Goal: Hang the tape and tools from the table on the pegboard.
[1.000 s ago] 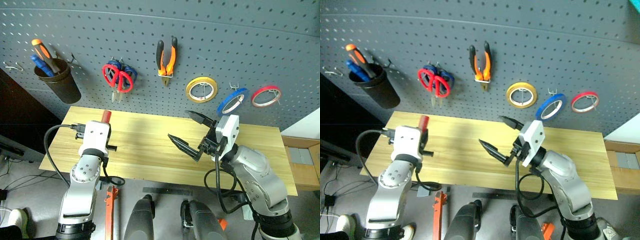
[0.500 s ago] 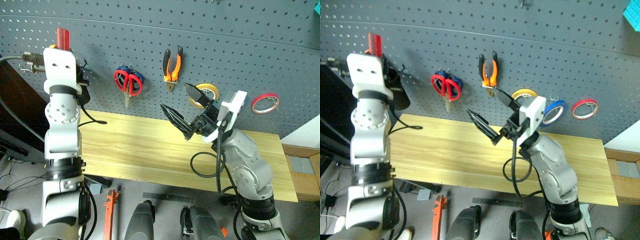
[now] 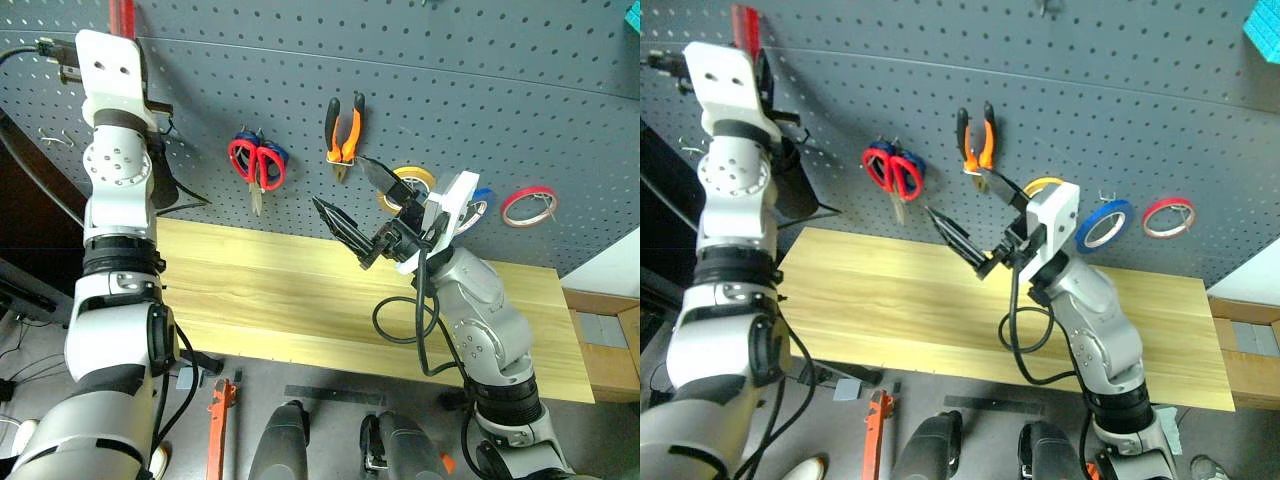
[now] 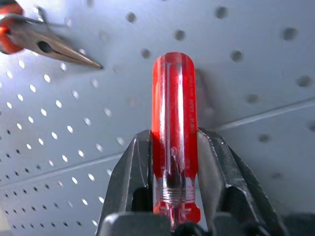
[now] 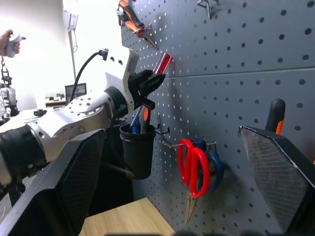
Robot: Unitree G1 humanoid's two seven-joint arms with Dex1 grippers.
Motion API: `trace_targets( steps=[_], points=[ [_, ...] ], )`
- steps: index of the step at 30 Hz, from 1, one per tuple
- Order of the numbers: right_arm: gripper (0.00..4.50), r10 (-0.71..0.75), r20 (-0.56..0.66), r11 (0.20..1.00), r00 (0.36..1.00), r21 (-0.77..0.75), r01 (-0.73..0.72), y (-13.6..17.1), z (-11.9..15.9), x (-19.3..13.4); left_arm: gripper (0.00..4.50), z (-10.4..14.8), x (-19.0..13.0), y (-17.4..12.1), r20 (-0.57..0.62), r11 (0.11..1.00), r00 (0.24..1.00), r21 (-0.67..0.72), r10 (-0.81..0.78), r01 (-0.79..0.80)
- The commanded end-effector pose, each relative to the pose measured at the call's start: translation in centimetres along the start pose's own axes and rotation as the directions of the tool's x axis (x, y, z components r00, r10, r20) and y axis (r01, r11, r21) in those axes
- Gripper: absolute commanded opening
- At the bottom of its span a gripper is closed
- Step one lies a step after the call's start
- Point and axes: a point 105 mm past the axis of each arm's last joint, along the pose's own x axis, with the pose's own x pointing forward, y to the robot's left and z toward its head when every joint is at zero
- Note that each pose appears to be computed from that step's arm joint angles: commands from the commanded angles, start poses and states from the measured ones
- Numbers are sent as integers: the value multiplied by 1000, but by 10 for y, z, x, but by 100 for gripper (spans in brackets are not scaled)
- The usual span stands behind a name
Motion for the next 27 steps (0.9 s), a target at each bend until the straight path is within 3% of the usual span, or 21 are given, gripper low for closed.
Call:
trace_targets(
  steps=[1, 9, 17, 23, 27],
  points=[
    [450, 0, 49, 1000, 999, -27, 2, -2, 13, 1, 87, 19, 9, 11, 72, 1000, 997, 15, 22, -23],
    [450, 5, 48, 1000, 999, -26, -4, 2, 14, 1, 87, 5, 4, 20, 44, 999, 999, 37, 26, -28],
    [450, 16, 26, 1000, 1000, -22, -16, 5, 11, -2, 87, -47, -34, 21, -111, 998, 992, -4, 58, -59],
    [450, 21, 23, 1000, 1000, -19, -20, 6, 11, -2, 87, -52, -46, 23, -151, 998, 987, -13, 59, -61],
    [450, 20, 18, 1000, 1000, -20, -20, 5, 11, -2, 213, -50, -49, 24, -154, 998, 986, -28, 57, -62]
  ],
)
